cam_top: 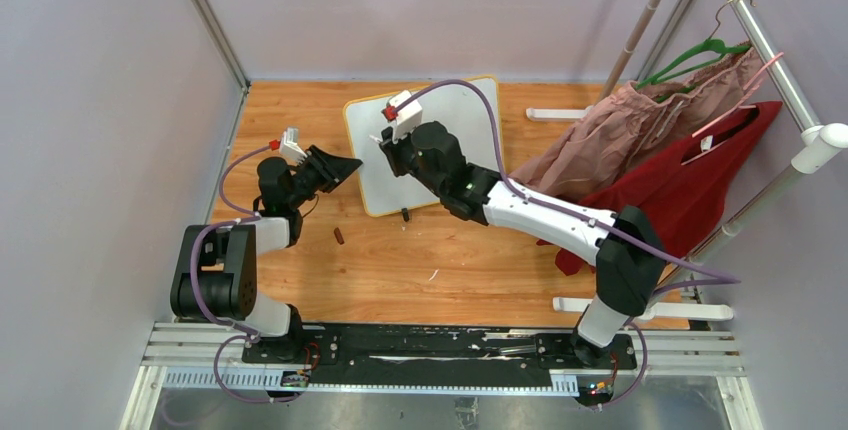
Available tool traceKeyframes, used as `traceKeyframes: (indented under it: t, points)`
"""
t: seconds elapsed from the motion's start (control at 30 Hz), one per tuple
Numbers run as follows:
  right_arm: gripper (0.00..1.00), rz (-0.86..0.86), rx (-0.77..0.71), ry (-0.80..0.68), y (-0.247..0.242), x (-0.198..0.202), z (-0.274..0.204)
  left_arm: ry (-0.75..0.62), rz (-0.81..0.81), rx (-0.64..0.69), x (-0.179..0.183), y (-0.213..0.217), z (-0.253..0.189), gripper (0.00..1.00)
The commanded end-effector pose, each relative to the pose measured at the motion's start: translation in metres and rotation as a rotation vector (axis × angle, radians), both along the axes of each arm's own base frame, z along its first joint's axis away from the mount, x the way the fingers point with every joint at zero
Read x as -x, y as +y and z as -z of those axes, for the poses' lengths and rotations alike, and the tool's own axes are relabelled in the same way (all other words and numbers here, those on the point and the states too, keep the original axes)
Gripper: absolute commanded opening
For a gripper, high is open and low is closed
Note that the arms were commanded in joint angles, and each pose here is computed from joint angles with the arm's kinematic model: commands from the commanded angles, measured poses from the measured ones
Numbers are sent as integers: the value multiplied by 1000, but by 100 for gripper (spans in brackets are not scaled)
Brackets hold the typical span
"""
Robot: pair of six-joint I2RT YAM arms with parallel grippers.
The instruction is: Write a sentence on the whiteboard
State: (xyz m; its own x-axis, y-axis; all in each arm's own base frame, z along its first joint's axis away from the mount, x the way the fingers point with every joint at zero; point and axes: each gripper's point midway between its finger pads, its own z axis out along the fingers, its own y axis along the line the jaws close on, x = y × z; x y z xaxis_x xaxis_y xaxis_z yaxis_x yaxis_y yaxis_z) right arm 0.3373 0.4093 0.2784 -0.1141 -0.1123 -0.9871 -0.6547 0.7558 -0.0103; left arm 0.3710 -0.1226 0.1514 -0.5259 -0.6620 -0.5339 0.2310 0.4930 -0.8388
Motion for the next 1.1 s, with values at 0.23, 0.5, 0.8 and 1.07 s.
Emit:
traceKeyframes:
  t: [0.23, 0.5, 0.8, 1.07]
  points:
    - [0, 95, -65, -83, -1, -26, -28, -50, 18, -10, -3, -3, -13, 27]
    - [0, 89, -70, -85, 5, -30, -28, -54, 18, -9, -3, -3, -15, 24]
    - [0, 99, -67, -76, 10, -34, -23, -59, 19, -5, -3, -4, -16, 21]
    - [0, 111, -55, -62, 10, -39, -15, -63, 22, -5, -3, -4, -16, 17]
